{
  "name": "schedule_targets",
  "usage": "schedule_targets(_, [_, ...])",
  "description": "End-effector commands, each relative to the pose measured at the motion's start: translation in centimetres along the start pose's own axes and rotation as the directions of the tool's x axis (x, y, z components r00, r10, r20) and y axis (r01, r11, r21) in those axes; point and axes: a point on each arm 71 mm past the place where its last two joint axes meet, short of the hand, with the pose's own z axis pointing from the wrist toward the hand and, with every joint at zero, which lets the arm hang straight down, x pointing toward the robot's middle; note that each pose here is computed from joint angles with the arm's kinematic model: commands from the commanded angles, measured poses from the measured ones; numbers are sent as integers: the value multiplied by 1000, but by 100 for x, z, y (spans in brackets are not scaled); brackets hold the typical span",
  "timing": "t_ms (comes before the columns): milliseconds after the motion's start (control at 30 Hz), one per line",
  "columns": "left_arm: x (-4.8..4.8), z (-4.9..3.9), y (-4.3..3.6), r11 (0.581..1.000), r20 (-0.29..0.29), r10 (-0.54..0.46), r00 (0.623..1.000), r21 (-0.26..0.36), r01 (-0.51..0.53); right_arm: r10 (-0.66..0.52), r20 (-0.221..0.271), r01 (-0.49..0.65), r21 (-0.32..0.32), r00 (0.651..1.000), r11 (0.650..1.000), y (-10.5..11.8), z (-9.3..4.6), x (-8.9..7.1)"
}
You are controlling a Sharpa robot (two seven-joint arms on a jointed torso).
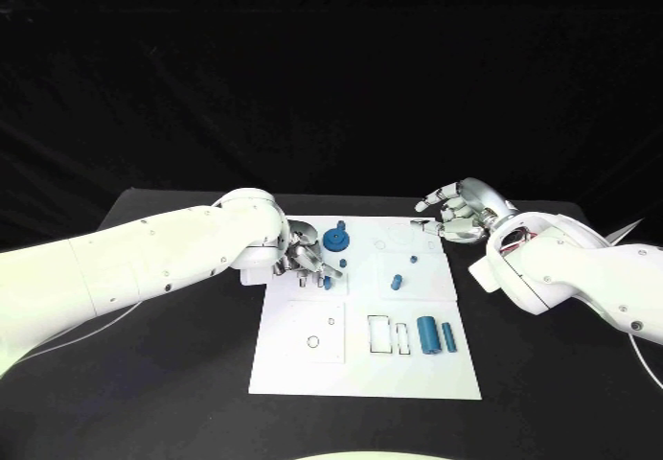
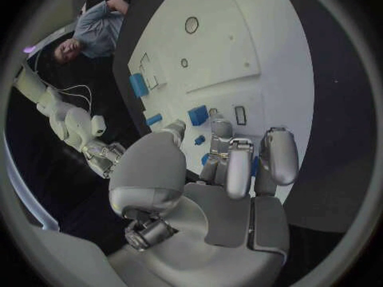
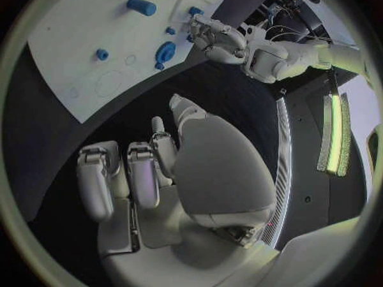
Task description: Assemble the parts on the task board
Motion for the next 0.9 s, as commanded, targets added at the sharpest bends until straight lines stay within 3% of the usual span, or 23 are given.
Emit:
schedule_targets(33, [14,0,-28,1000,-27,-3,1000,9,3,-4,-4,4,-3,1000,1000,2,1,10])
schedule_targets(900, [26,29,-79,999,-51,-27,998,21,28,-5,-13,5,1,1000,1000,1,11,35])
